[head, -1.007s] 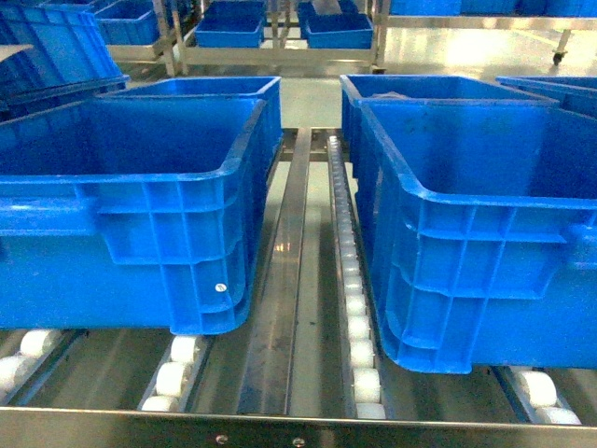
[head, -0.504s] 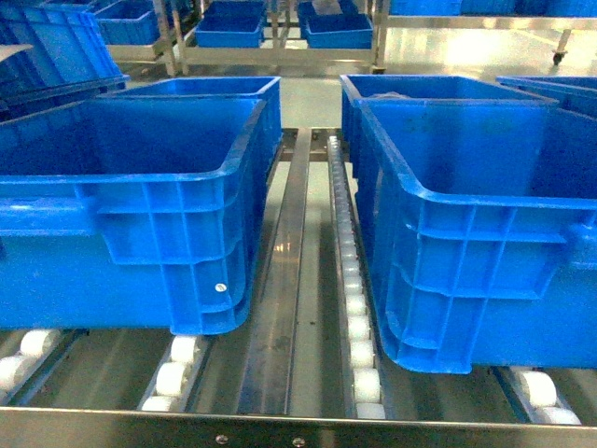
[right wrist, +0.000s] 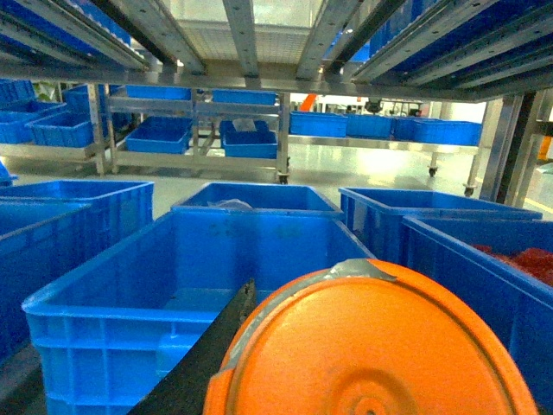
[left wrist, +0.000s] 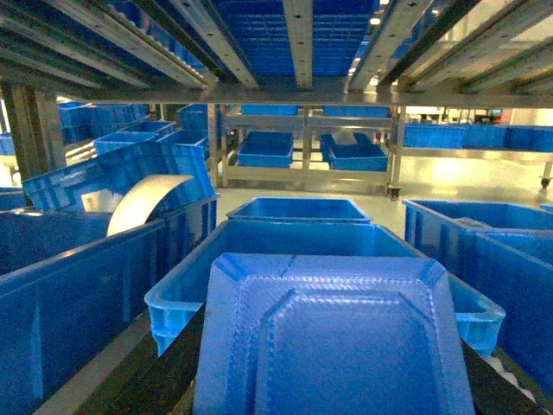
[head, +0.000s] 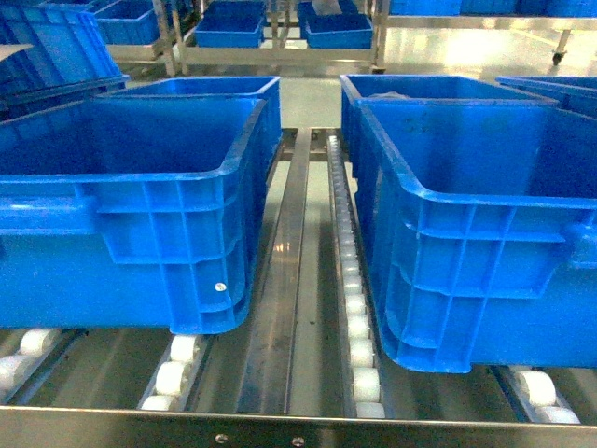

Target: Sort blue parts and orange caps into right shelf containers

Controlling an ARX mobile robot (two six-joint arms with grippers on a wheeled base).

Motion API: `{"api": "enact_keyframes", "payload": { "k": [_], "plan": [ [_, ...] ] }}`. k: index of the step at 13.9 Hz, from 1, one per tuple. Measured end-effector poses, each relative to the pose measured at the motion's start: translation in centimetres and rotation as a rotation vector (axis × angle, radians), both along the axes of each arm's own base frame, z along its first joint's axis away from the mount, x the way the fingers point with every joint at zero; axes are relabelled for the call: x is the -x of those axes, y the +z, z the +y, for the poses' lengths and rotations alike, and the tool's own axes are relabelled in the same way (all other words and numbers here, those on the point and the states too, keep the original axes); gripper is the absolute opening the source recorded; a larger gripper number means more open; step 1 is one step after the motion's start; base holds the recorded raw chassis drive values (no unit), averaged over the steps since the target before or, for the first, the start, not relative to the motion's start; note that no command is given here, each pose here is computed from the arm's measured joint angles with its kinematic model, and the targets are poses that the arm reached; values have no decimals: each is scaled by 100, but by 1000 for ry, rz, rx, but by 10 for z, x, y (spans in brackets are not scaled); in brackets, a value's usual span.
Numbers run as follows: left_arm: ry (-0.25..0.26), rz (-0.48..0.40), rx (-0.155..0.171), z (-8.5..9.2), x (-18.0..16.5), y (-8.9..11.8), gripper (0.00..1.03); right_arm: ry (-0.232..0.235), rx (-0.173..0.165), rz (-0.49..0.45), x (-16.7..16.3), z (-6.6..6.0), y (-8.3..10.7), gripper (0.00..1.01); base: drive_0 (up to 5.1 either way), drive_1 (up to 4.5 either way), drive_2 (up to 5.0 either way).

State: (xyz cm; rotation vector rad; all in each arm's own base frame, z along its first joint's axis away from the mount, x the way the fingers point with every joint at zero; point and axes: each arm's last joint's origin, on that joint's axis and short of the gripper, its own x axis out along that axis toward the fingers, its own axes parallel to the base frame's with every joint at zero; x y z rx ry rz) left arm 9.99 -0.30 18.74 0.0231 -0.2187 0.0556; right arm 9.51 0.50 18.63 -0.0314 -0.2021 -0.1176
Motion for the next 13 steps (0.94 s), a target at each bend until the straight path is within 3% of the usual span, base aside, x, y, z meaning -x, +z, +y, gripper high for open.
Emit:
{"api": "enact_keyframes", "payload": {
  "k": [2, 3, 4, 5, 6, 8, 9, 11, 12, 13],
  "plan": [
    [-54, 9, -32, -1, -20, 4, 41, -10, 52, 27, -18, -1, 8, 42, 0, 0, 0],
    [-80, 10, -31, -1, -39, 15, 41, -16, 79, 29, -35, -3, 23, 42, 0, 0, 0],
    [-80, -40, -37, -3, -68, 40, 41, -16, 94, 7, -59, -5, 45, 42, 0, 0, 0],
    [-93, -57, -44, -7, -103, 60, 41, -17, 97, 14, -90, -9, 62, 42, 0, 0, 0],
    [-109, 33, -36, -9, -144, 63, 41, -2, 81, 85, -128, -12, 66, 42, 0, 0, 0],
    [-102, 203, 6, -9, -204, 49, 41, 20, 62, 247, -186, -9, 50, 43, 0, 0, 0],
    [-115, 225, 37, -8, -221, 51, 44, 35, 53, 260, -208, -8, 50, 56, 0, 0, 0],
    [-124, 176, 69, -7, -229, 65, 70, 32, 50, 237, -225, -3, 53, 81, 0, 0, 0],
    [-118, 176, 70, -5, -228, 65, 82, -12, 55, 221, -226, -2, 54, 94, 0, 0, 0],
    [-108, 208, 83, -3, -225, 58, 97, -34, 55, 234, -225, -2, 52, 99, 0, 0, 0]
  ]
}}
